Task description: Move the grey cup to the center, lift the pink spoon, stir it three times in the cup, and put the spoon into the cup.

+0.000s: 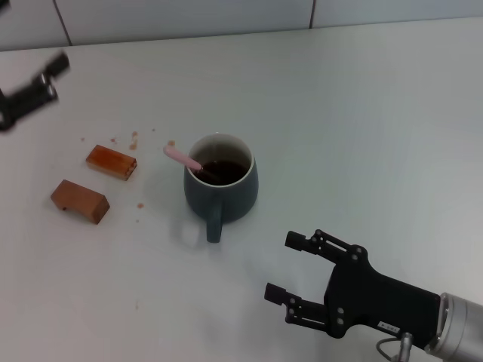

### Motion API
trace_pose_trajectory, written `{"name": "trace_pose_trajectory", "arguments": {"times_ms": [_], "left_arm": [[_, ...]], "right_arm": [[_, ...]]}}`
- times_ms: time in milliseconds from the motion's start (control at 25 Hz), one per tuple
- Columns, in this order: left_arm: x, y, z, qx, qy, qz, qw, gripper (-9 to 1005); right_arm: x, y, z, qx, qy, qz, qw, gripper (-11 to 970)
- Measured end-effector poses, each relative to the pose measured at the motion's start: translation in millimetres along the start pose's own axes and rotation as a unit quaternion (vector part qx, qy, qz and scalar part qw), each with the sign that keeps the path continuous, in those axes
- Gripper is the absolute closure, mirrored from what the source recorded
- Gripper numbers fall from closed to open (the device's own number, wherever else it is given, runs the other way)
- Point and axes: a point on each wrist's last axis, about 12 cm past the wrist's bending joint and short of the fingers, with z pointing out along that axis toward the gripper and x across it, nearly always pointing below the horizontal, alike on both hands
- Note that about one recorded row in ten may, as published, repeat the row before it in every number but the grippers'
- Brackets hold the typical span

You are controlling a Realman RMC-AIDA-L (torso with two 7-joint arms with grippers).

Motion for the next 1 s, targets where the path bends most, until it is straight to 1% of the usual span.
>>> {"name": "trace_pose_trajectory", "arguments": {"times_ms": [40, 160, 200, 240, 320, 400, 440, 480, 520, 560, 600, 640, 800, 880, 920, 1000], "left_arm": [[0, 0.0, 0, 0.0, 0.0, 0.0, 1.0, 139], [19, -21.2, -16, -0.002, 0.011, -0.024, 1.0, 139], [28, -32.8, -25, -0.006, 0.021, -0.035, 0.999, 139], [28, -32.8, -25, -0.006, 0.021, -0.035, 0.999, 139], [38, -45.7, -33, -0.005, 0.039, -0.053, 0.998, 140], [51, -62.9, -42, -0.004, 0.063, -0.088, 0.994, 140], [51, -62.9, -42, -0.004, 0.063, -0.088, 0.994, 140], [56, -68.7, -44, -0.003, 0.07, -0.1, 0.993, 140], [60, -76.7, -46, 0.0, 0.079, -0.113, 0.99, 140], [62, -81.6, -48, 0.003, 0.084, -0.12, 0.989, 141], [66, -92.6, -50, 0.018, 0.095, -0.134, 0.986, 141], [66, -92.6, -50, 0.018, 0.095, -0.134, 0.986, 141], [69, -106.1, -50, 0.058, 0.105, -0.162, 0.98, 142], [69, -106.1, -50, 0.058, 0.105, -0.162, 0.98, 142], [69, -109.3, -49, 0.075, 0.107, -0.171, 0.977, 142], [69, -109.5, -47, 0.08, 0.107, -0.172, 0.976, 184]], "right_arm": [[0, 0.0, 0, 0.0, 0.0, 0.0, 1.0, 135], [-1, -0.5, -1, -0.001, -0.003, -0.002, 1.0, 135], [-2, -0.6, -2, -0.001, -0.005, -0.004, 1.0, 135], [-2, -0.6, -2, -0.001, -0.005, -0.004, 1.0, 135], [-2, -0.4, -6, 0.002, -0.007, -0.007, 1.0, 135], [-2, -0.5, -14, 0.012, -0.013, -0.013, 1.0, 135], [-2, -0.5, -14, 0.012, -0.013, -0.013, 1.0, 135], [-3, -0.4, -19, 0.019, -0.017, -0.016, 1.0, 135], [-3, -0.4, -19, 0.019, -0.017, -0.016, 1.0, 135], [-3, -0.6, -20, 0.022, -0.018, -0.016, 0.999, 135], [-3, -1.0, -22, 0.026, -0.019, -0.017, 0.999, 135], [-3, -1.0, -22, 0.026, -0.019, -0.017, 0.999, 135], [-4, -2.0, -21, 0.026, -0.02, -0.018, 0.999, 135], [-4, -3.0, -20, 0.023, -0.019, -0.018, 0.999, 135], [-4, -3.0, -20, 0.023, -0.019, -0.018, 0.999, 135], [-4, -3.3, -18, 0.019, -0.017, -0.018, 1.0, 135]]}}
